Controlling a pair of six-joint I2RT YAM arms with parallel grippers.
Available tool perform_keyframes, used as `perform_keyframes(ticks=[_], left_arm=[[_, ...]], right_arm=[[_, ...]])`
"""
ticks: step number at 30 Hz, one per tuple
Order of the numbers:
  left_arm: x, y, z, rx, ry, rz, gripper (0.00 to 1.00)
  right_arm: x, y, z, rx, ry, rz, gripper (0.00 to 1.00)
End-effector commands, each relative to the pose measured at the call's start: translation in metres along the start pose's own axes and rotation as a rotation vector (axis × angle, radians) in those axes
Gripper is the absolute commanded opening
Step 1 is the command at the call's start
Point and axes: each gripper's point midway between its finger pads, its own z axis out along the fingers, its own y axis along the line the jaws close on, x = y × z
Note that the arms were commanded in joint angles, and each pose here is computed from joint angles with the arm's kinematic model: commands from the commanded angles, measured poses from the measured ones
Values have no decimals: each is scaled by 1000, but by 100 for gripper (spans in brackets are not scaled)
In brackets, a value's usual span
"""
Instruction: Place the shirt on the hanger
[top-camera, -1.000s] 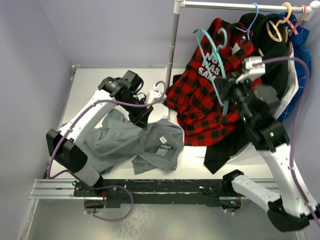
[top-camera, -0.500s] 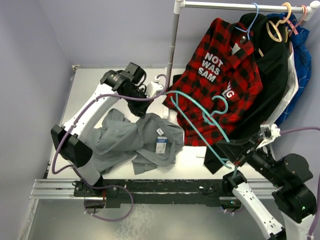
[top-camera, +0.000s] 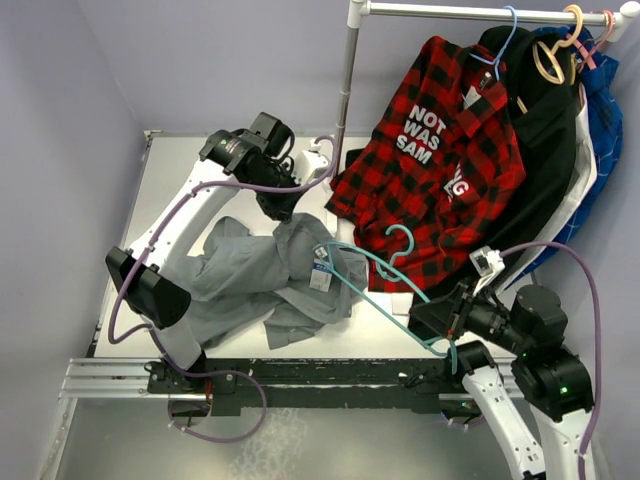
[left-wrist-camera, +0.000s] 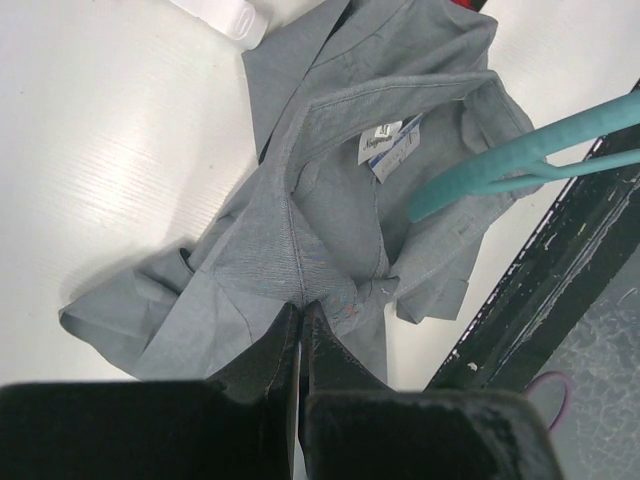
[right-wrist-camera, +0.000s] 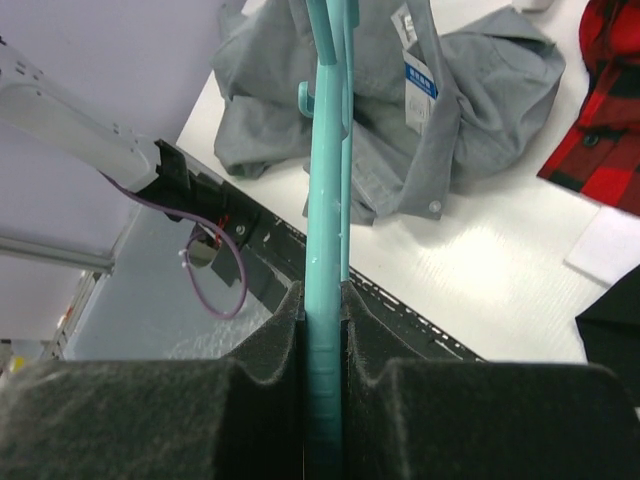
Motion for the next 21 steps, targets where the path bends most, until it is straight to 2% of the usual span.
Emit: perform_keyframes(ticks=[1,8,21], left_arm=[[-11,-10,-11,32,-48,-18,0],[-11,-19,-7,81,-52,-33,0],[-27,-37,-16,180,-106,-39,0]], right_arm=[[-15,17,10,-114,-42,-15,0],[-32,21,23,-152,-61,-19,0],[-32,-7,60,-137,-48,24,0]])
